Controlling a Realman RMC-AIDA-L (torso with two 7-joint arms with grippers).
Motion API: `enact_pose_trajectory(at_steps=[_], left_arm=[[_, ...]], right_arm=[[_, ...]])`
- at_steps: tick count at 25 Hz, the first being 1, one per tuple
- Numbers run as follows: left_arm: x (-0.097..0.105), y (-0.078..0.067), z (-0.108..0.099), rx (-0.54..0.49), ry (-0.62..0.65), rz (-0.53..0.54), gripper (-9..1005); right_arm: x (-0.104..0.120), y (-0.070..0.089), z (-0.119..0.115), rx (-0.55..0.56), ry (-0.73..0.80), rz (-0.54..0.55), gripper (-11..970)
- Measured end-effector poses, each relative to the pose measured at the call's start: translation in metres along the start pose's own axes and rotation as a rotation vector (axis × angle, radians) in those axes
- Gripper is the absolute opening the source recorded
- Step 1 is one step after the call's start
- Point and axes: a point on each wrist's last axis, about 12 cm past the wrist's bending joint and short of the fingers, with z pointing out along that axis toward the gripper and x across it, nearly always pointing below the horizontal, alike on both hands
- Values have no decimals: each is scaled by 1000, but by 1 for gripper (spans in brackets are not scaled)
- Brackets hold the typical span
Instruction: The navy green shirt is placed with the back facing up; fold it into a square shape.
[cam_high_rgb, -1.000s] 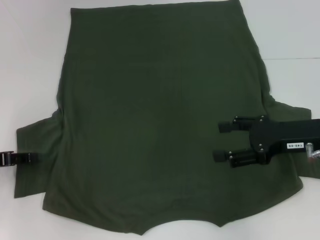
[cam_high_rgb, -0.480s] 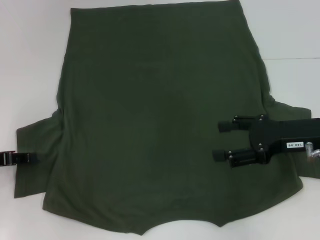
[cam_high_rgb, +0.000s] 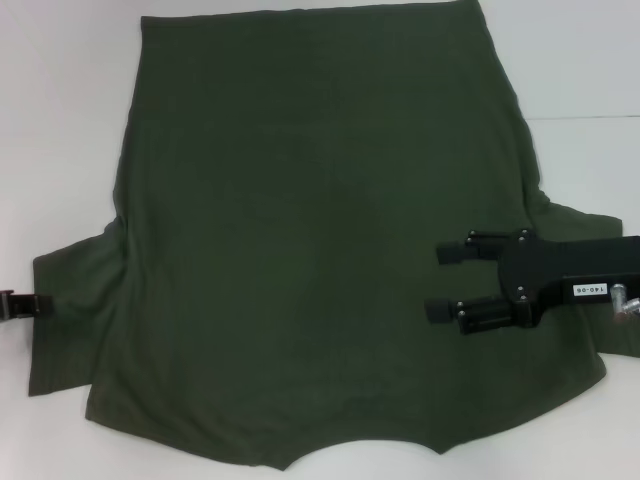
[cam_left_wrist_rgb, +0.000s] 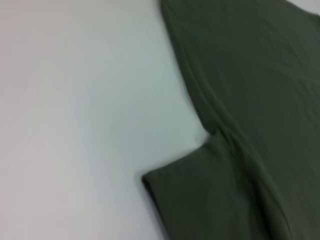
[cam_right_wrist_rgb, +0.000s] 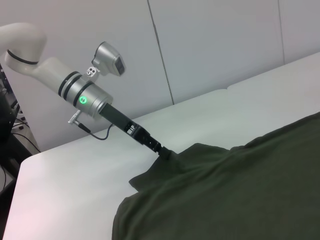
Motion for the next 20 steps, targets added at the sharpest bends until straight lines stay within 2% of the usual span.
enact_pose_trajectory(at_steps=[3,6,17,20], left_arm=[[1,1,0,-5,6,-3,339],[2,1,1,-5,15,2,135],[1,-1,4,4,20,0,-1],[1,-2,4,4,17,-2,-1]], right_arm=[[0,0,0,1,0,0,940],[0,0,-1,2,-1,0,940],[-2,-3,-3,10,4,-8,941],[-3,-3,-3,11,5,-10,941]])
